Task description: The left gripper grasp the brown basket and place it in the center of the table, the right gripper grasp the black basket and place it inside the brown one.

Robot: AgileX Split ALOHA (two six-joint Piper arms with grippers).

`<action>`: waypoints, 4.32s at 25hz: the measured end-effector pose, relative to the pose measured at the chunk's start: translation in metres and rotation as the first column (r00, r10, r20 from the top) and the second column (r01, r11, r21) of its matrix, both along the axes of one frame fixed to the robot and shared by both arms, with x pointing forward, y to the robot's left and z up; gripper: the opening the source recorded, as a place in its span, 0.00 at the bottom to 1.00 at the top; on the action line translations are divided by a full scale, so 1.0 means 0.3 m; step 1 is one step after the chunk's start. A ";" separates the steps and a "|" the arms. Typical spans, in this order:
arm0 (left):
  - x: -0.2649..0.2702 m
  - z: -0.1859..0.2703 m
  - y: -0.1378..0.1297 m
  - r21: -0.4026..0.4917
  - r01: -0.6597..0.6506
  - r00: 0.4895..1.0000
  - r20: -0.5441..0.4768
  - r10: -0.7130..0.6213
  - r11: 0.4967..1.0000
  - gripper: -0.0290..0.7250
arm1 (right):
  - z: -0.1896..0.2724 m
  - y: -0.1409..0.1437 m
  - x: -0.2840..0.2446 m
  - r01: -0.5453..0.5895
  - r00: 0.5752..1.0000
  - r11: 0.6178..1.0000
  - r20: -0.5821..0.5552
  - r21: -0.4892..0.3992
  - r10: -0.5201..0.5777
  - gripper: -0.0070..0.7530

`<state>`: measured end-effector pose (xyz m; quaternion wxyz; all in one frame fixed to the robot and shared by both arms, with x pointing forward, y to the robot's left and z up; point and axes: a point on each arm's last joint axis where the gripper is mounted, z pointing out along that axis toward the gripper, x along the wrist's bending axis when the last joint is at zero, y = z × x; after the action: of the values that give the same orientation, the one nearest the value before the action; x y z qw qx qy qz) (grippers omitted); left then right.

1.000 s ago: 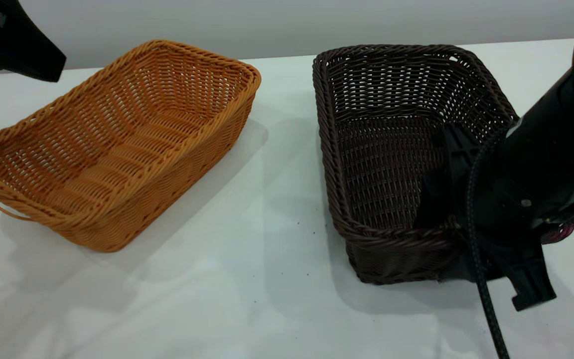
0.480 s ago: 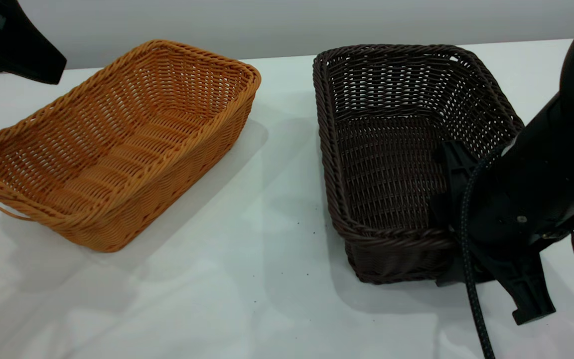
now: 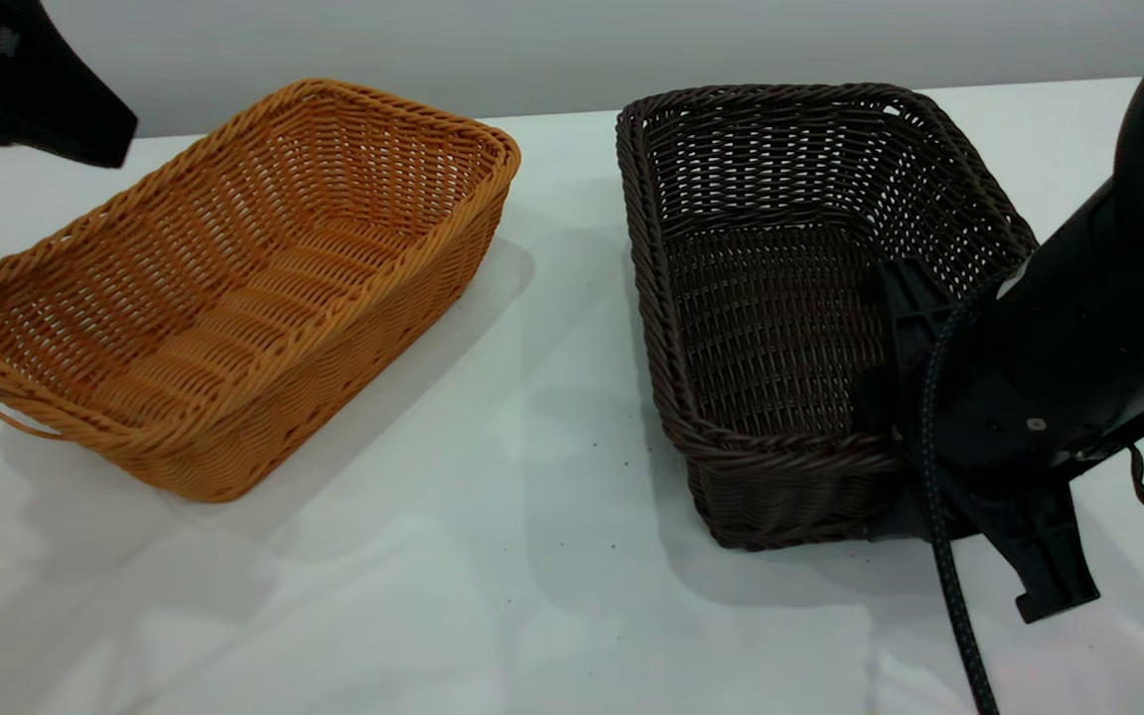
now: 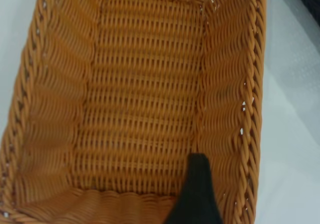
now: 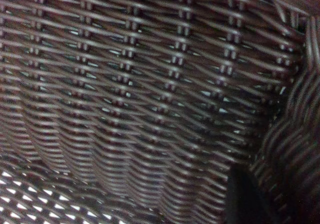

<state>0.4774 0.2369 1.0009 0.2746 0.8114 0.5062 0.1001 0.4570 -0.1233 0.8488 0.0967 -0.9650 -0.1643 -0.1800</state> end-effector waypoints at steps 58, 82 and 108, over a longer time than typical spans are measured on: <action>0.271 -0.520 -0.277 0.144 0.051 0.995 -0.096 -0.037 0.988 0.22 | 0.159 -0.163 0.255 -0.359 0.887 0.910 0.227 -0.208 0.402 0.33; 0.020 -0.502 -0.446 0.033 0.757 0.612 -0.386 -0.690 0.653 0.19 | 0.482 -0.278 0.435 -0.629 0.648 0.722 0.319 -0.288 0.692 0.33; -0.057 -0.443 -0.569 0.112 0.885 0.464 -0.260 -0.847 0.451 0.17 | 0.511 -0.263 0.432 -0.715 0.552 0.630 0.308 -0.302 0.775 0.33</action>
<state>0.4603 0.0661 0.8681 0.1474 0.9867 0.0258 -0.0639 0.5867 -0.2022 1.0022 0.0584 -0.7468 -0.5866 -0.3078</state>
